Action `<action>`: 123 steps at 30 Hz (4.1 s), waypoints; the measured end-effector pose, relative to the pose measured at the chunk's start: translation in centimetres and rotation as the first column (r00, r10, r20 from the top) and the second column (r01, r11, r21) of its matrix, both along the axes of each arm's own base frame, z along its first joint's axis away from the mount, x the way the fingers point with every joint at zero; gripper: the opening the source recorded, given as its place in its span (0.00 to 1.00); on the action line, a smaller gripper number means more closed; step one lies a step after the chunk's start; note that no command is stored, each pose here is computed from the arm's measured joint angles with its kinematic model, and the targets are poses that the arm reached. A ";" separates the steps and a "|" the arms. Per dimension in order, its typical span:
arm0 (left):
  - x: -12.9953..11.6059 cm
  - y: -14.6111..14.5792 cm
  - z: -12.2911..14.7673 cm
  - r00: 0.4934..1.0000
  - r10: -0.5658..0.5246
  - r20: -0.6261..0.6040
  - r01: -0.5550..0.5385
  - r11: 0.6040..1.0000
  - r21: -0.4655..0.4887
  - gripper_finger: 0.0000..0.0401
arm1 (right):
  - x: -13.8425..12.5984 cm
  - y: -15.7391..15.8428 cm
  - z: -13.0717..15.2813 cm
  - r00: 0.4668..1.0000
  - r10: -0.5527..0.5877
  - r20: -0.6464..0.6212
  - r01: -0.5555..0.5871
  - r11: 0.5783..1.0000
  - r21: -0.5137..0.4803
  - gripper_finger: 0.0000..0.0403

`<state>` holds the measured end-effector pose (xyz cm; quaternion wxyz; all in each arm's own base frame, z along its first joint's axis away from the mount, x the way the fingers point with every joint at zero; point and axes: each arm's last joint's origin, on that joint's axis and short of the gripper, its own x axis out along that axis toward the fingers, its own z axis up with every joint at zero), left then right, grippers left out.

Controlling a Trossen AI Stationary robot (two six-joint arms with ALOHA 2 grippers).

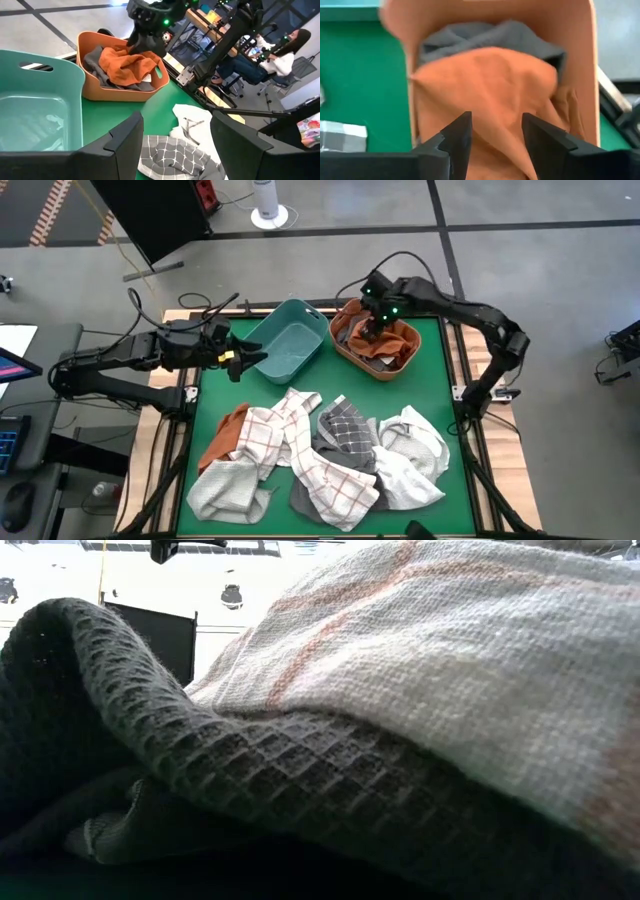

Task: Sort towels by color in basket
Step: Put the white patterned towel into the blue bin

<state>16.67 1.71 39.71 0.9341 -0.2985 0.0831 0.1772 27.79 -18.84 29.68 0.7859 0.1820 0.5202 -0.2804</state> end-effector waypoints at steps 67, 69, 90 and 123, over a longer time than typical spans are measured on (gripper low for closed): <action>19.2 -10.9 -17.9 0.665 -0.662 -0.345 0.664 0.736 -0.132 0.01 | -10.4 16.6 12.1 0.950 0.233 0.209 -0.148 0.922 -0.358 0.46; 19.3 -10.7 -17.8 0.675 -0.658 -0.334 0.655 0.743 -0.138 0.01 | -10.4 16.6 12.1 0.949 0.234 0.209 -0.149 0.921 -0.359 0.46; 17.5 -5.2 -5.4 0.913 -0.405 -0.054 0.407 0.894 0.188 0.00 | -10.5 16.5 12.5 0.942 0.242 0.233 -0.143 0.916 -0.375 0.46; 5.9 5.6 8.1 0.796 -0.123 0.593 -0.272 0.802 0.531 0.01 | -6.7 15.5 11.3 0.912 -0.099 0.399 0.193 0.960 -0.202 0.46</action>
